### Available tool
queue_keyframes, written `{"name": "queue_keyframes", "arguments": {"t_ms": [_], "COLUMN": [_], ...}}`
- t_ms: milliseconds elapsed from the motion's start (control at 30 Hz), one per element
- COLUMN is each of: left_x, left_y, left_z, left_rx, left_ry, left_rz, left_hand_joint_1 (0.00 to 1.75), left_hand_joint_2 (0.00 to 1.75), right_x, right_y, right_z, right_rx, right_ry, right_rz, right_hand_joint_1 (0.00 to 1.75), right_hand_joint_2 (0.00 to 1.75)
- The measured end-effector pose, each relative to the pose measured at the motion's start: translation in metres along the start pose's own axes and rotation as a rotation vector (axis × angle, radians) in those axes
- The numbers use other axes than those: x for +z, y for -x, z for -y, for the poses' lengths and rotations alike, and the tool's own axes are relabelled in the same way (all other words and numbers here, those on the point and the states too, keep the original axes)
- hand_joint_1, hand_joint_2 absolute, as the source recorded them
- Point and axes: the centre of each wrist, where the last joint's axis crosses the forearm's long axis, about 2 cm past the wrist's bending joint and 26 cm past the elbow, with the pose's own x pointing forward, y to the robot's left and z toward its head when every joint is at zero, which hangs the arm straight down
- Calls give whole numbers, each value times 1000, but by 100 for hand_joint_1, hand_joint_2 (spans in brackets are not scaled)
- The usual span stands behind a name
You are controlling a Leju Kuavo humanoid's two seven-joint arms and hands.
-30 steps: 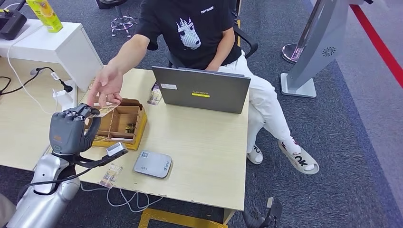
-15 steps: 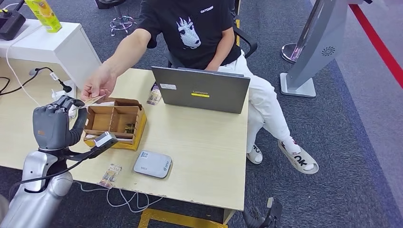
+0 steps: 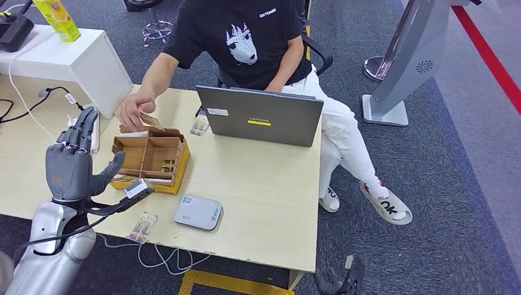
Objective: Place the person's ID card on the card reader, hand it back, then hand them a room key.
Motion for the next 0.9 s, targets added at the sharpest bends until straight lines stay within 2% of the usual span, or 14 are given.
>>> {"name": "queue_keyframes", "arguments": {"t_ms": [133,200,233,367,400,467,533,600,667,733,800,867,900], "left_x": [16,30,39,95,111,136,160,195,236,275,312,347,355], "left_y": [-13,-19,-23,-29,-27,-19,-6,9,15,8,-11,-41,-50], "left_z": [-12,-23,-28,-53,-60,-74,-83,-89,-94,-93,-85,-70,-65], "left_rx": [77,149,204,525,591,670,681,623,516,402,310,259,251], "left_ry": [-103,-195,-247,-428,-456,-490,-517,-565,-619,-674,-726,-734,-730], "left_rz": [60,13,-44,-431,-513,-617,-716,-870,-1056,-1316,-1636,-1941,-2014], "left_hand_joint_1": [0,0,0,0,0,0,0,0,0,0,84,168,168], "left_hand_joint_2": [175,175,175,175,175,175,175,175,175,175,175,175,175], "right_x": [1,1,1,4,5,9,14,20,26,30,32,35,36], "right_y": [2,5,6,17,20,26,32,39,45,49,52,55,55], "right_z": [3,10,15,55,67,89,106,118,129,136,140,143,143], "right_rx": [-72,-113,-132,-152,-142,-127,-130,-145,-142,-101,-21,75,99], "right_ry": [43,76,97,200,226,277,323,357,377,369,337,304,296], "right_rz": [-66,-99,-111,-127,-127,-142,-189,-252,-317,-413,-540,-642,-663], "right_hand_joint_1": [0,0,0,0,0,0,0,0,0,0,4,9,9], "right_hand_joint_2": [175,175,175,175,175,175,175,175,175,175,175,175,175]}}
